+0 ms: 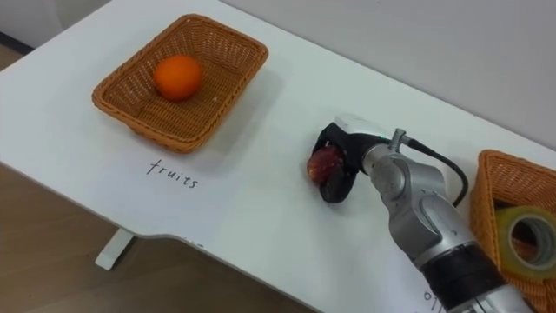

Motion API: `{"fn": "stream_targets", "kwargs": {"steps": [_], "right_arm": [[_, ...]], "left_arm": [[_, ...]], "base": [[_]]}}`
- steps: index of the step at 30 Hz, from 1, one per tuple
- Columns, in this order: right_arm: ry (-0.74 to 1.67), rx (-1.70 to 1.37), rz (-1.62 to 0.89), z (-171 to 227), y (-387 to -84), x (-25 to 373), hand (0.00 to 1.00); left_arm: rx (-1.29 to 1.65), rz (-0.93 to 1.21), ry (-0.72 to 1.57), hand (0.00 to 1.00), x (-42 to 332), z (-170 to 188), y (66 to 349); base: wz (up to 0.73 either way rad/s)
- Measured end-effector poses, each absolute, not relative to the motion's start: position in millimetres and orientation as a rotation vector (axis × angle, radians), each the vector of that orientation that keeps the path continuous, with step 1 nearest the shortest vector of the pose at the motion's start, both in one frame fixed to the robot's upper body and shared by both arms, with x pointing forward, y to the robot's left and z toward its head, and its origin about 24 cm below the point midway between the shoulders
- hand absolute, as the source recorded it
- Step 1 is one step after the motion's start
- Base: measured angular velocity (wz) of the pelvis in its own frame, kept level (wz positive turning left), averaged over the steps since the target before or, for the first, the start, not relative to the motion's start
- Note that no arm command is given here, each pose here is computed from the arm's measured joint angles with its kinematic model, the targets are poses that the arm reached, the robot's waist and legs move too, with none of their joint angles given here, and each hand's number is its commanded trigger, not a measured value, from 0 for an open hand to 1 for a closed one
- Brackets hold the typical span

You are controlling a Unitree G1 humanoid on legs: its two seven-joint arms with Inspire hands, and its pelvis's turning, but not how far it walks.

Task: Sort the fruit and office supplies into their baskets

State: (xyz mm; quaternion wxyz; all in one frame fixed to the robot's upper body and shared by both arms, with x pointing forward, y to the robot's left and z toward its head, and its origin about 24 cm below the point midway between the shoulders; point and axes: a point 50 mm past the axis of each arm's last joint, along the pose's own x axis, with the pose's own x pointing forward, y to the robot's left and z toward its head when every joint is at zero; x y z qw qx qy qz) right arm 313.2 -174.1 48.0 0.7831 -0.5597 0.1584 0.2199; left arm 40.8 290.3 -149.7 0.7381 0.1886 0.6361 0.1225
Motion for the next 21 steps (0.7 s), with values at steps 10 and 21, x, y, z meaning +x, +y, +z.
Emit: {"fn": "stream_targets", "kwargs": {"steps": [10, 21], "right_arm": [[0.341, -1.209, 0.474, 48, -174, 313, 1.0], [0.289, -1.171, 0.502, 58, -166, 312, 1.0]], "left_arm": [[0.424, 0.283, 1.413, 0.0, 36, -150, 291], [0.404, 0.298, 1.402, 0.0, 34, -151, 290]], "base": [[0.0], [0.0]]}}
